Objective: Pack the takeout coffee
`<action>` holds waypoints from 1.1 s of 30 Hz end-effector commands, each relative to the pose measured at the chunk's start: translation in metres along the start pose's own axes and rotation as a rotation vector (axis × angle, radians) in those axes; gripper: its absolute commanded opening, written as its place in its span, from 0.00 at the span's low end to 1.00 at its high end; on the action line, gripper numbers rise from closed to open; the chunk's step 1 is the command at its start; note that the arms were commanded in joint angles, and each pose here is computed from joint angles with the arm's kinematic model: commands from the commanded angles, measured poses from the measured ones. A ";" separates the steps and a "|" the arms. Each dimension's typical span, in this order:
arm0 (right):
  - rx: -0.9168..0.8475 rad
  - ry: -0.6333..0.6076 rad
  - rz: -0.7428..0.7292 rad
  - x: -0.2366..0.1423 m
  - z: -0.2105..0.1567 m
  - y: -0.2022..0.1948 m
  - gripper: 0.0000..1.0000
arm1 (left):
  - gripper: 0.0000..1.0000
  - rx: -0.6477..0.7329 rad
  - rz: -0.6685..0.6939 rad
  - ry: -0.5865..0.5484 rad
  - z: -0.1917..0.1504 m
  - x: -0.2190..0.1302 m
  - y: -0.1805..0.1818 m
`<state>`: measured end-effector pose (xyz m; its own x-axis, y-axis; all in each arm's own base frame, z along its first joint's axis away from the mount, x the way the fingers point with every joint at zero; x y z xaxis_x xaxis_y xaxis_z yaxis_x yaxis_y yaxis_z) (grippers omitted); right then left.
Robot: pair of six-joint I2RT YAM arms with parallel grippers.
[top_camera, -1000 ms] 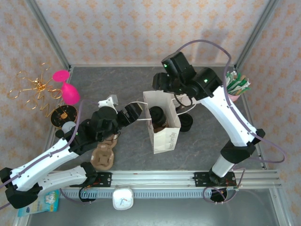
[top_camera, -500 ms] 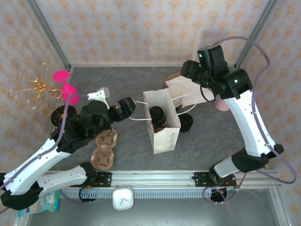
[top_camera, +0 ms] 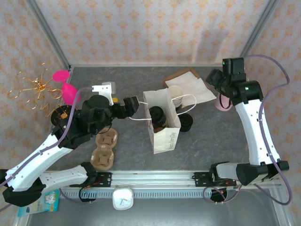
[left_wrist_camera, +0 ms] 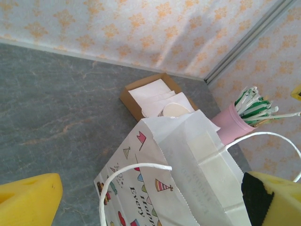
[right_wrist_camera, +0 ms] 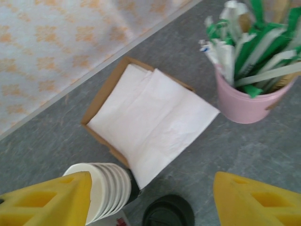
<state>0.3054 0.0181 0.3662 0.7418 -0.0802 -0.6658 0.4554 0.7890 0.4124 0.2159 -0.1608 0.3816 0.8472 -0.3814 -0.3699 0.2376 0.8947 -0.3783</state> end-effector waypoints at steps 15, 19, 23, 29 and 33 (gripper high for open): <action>0.060 -0.056 -0.253 0.035 0.028 -0.090 0.71 | 0.99 0.195 -0.096 -0.053 0.027 0.026 -0.036; 0.024 -0.025 -0.265 0.055 0.034 -0.088 0.68 | 0.99 0.209 -0.095 -0.055 0.027 0.033 -0.039; 0.025 -0.018 -0.307 0.063 0.048 -0.094 0.65 | 0.99 0.212 -0.100 -0.046 0.025 0.039 -0.042; 0.035 -0.058 -0.338 0.061 0.067 -0.105 0.62 | 0.99 0.212 -0.102 -0.046 0.024 0.044 -0.043; 0.018 -0.078 -0.347 0.059 0.075 -0.106 0.57 | 0.99 0.216 -0.100 -0.053 0.024 0.044 -0.043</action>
<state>0.3357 -0.1089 0.3162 0.5636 -0.3486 -0.7489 0.6976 0.6864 0.2054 0.2514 -0.2123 0.3859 0.8185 -0.4558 -0.3497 0.4014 0.8892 -0.2195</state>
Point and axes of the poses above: each hand's point on the last joint's axis, 136 mm out from that joint toward the fingers, its own x axis out along the fingers, its own y axis along the line the jaws close on, z = x × y, the point moved 4 cm from there along -x, back along the fingers, and after that the axes turned 5 degrees about x, right-handed, at the moved point
